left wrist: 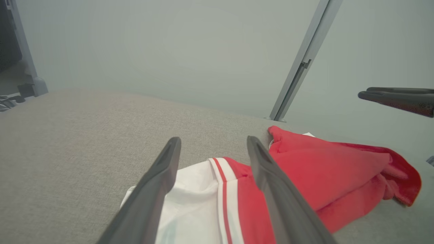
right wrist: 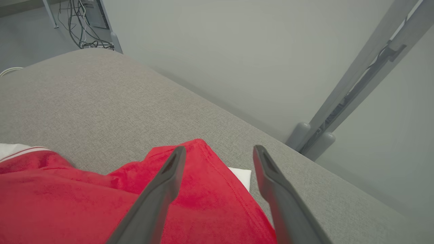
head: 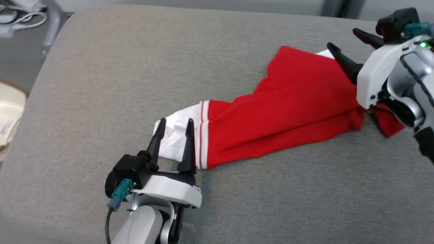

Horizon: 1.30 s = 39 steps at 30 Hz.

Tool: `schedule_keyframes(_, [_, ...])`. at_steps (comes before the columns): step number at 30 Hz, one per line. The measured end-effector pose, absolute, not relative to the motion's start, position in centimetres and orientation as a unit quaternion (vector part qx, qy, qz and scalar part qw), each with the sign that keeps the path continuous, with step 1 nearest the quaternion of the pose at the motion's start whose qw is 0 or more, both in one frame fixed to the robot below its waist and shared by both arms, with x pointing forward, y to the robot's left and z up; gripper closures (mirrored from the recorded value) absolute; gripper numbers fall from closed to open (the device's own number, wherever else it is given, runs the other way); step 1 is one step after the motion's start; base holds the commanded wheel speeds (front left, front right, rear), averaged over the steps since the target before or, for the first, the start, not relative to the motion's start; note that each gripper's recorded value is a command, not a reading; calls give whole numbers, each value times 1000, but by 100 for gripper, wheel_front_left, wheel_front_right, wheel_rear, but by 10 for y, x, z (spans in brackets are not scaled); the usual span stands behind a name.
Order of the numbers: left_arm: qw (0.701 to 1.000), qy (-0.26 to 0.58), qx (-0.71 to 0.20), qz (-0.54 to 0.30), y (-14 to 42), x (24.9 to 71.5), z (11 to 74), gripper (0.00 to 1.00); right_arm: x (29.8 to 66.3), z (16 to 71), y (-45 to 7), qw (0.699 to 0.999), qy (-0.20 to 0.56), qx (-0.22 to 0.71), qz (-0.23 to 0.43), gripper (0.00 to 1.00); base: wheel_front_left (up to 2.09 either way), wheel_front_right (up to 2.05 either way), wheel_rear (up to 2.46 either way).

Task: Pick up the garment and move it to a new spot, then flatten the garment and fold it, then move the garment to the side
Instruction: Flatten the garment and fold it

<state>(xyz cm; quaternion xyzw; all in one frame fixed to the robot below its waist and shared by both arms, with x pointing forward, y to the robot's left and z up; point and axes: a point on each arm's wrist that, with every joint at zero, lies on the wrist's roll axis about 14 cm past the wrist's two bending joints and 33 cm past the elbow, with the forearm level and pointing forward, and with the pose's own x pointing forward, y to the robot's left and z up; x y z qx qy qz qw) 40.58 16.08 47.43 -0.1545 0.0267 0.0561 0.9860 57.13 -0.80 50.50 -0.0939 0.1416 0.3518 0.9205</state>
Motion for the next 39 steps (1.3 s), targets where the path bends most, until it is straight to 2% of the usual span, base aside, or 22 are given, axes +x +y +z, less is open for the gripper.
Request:
schedule_keyframes(5, [984,34,-157,81,173,398,471,0,583,472,15,892,218,-106,382,0,0,0,0])
schedule_keyframes(11, [980,47,-159,109,185,388,465,0,593,449,38,867,263,-115,408,0,0,0,0])
schedule_keyframes(21, [975,62,-162,136,194,382,458,0,617,415,48,853,298,-127,409,0,0,0,0])
schedule_keyframes(32, [969,80,-157,173,208,376,447,0,619,378,63,831,332,-143,423,0,0,0,0])
schedule_keyframes(33, [969,80,-157,174,208,376,447,0,618,377,64,829,335,-140,425,57,0,0,0])
schedule_keyframes(34, [969,80,-157,175,208,376,447,0,616,375,66,827,338,-138,427,100,0,0,0])
schedule_keyframes(39, [968,81,-158,176,208,375,446,0,617,381,73,833,309,-131,439,100,0,0,0])
